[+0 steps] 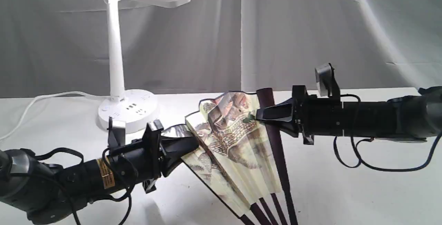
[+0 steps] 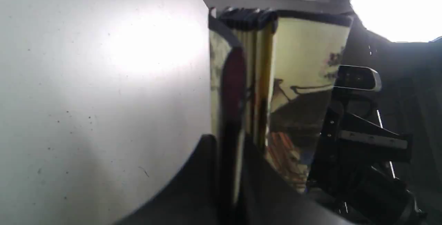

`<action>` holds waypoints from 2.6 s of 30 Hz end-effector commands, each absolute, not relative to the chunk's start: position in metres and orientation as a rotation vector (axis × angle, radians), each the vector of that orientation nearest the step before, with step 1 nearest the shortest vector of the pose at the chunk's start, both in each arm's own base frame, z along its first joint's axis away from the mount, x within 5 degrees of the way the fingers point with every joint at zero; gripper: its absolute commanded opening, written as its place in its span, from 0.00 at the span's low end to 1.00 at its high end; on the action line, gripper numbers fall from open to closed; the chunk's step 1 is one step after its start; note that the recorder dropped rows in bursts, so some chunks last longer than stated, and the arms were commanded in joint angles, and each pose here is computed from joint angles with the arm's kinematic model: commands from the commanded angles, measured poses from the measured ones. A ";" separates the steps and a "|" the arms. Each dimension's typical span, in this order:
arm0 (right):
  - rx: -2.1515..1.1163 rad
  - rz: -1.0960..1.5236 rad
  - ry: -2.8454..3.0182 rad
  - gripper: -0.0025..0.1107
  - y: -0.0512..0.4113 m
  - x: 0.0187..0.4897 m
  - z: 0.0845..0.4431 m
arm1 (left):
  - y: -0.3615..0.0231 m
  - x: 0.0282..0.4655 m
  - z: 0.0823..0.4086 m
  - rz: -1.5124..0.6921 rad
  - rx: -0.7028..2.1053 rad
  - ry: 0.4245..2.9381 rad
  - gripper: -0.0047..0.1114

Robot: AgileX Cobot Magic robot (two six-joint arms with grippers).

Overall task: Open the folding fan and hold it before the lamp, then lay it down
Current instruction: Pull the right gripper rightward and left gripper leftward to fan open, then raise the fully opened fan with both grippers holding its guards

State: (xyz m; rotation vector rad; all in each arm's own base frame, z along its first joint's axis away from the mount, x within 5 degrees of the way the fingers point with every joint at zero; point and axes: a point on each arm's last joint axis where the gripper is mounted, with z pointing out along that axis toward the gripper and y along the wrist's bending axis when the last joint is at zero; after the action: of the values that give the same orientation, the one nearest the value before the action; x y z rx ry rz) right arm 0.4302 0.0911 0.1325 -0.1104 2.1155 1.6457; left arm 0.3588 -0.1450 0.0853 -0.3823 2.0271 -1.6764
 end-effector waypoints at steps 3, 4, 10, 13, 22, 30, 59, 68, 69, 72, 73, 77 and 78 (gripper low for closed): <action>-0.031 1.640 2.039 0.02 0.071 0.438 0.145 | -0.147 0.355 0.083 -1.672 -0.366 2.079 0.04; -0.023 1.635 2.037 0.02 0.068 0.438 0.145 | -0.147 0.355 0.084 -1.674 -0.365 2.078 0.04; 0.001 1.622 2.032 0.02 0.058 0.440 0.145 | -0.134 0.360 0.084 -1.672 -0.429 2.067 0.04; 0.001 1.622 2.032 0.02 0.058 0.440 0.145 | -0.119 0.363 0.086 -1.681 -0.459 2.045 0.04; 0.033 1.616 2.013 0.02 0.050 0.442 0.146 | -0.088 0.370 0.088 -1.693 -0.534 2.002 0.04; 0.154 1.579 2.010 0.02 0.013 0.437 0.137 | -0.080 0.371 0.088 -1.695 -0.563 1.998 0.04; 0.477 1.470 1.949 0.02 -0.091 0.423 0.106 | -0.028 0.375 0.088 -1.689 -0.747 1.938 0.04; 0.510 1.459 1.942 0.02 -0.102 0.420 0.100 | -0.010 0.374 0.087 -1.673 -0.776 1.935 0.04; 0.507 1.457 1.943 0.02 -0.102 0.420 0.099 | -0.008 0.373 0.087 -1.669 -0.778 1.936 0.04; 0.527 1.426 1.957 0.02 -0.103 0.421 0.097 | -0.002 0.372 0.086 -1.661 -0.774 1.944 0.04; 0.530 1.421 1.959 0.02 -0.104 0.421 0.097 | 0.001 0.372 0.086 -1.657 -0.777 1.943 0.04; 0.537 1.412 1.960 0.02 -0.106 0.421 0.097 | 0.004 0.371 0.085 -1.655 -0.774 1.953 0.04; 0.538 1.412 1.959 0.02 -0.106 0.421 0.097 | 0.005 0.370 0.085 -1.653 -0.771 1.959 0.04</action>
State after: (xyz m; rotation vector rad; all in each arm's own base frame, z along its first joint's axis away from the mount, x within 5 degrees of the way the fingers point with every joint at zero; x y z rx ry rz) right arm 0.4213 -0.0855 0.0994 0.5102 1.9505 1.5632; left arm 0.3683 -0.0105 0.0830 -0.7015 1.9991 -1.7041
